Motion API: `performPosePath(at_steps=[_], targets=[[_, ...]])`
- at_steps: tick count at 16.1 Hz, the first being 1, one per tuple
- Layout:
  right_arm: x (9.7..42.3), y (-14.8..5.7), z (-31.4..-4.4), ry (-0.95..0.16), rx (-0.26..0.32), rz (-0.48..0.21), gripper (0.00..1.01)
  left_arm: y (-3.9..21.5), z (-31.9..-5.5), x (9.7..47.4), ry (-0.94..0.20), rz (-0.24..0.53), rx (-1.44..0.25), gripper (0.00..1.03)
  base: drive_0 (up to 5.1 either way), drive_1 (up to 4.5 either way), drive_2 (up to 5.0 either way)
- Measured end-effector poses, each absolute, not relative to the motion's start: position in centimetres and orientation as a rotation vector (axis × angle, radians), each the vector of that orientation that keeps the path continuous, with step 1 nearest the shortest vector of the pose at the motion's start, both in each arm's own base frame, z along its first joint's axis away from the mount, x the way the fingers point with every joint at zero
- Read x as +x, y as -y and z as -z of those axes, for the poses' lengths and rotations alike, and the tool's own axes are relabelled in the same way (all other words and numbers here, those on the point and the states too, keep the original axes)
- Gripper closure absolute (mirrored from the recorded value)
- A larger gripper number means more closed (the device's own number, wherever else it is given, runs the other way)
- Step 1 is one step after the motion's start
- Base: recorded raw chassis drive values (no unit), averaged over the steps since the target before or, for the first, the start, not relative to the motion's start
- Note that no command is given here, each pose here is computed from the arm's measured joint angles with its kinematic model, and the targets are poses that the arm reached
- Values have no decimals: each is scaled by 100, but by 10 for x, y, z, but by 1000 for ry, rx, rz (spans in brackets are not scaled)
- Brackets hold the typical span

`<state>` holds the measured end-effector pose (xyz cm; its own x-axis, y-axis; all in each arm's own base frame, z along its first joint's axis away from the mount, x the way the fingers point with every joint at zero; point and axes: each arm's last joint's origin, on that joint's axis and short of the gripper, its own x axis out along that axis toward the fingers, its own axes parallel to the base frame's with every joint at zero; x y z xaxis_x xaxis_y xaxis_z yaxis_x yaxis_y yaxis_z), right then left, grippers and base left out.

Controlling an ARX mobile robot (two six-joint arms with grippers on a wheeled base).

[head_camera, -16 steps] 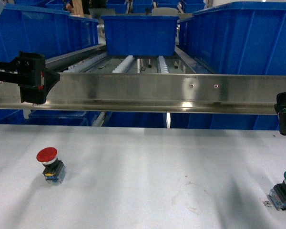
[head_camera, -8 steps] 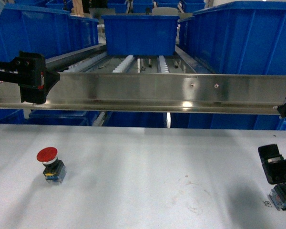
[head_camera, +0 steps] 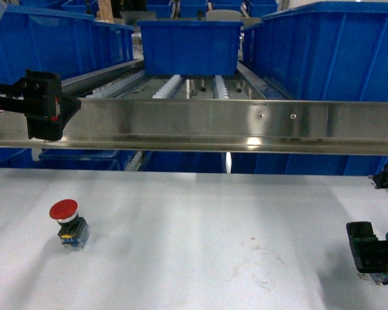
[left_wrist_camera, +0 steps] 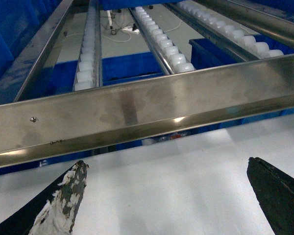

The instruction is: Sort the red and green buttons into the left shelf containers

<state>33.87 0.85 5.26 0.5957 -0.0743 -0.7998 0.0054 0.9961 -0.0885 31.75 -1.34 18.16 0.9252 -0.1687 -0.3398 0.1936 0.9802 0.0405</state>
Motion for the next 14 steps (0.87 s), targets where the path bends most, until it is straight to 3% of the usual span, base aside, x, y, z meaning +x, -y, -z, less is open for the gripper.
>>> performPosePath(at_steps=[5,6,12,14], targets=[[331,-23,-49,-911,-97,54,3,13,-182,317,-342,186,74,5,0,0,0],[327,-25,-47,-920,-103,56,8,13,-182,317,-342,186,74,5,0,0,0],[322,-24,-38,-932,-104,80,69,13,-182,318,-341,186,74,5,0,0,0],[324,-23,-40,-899,-95,72,73,13,-182,317,-342,186,74,5,0,0,0]])
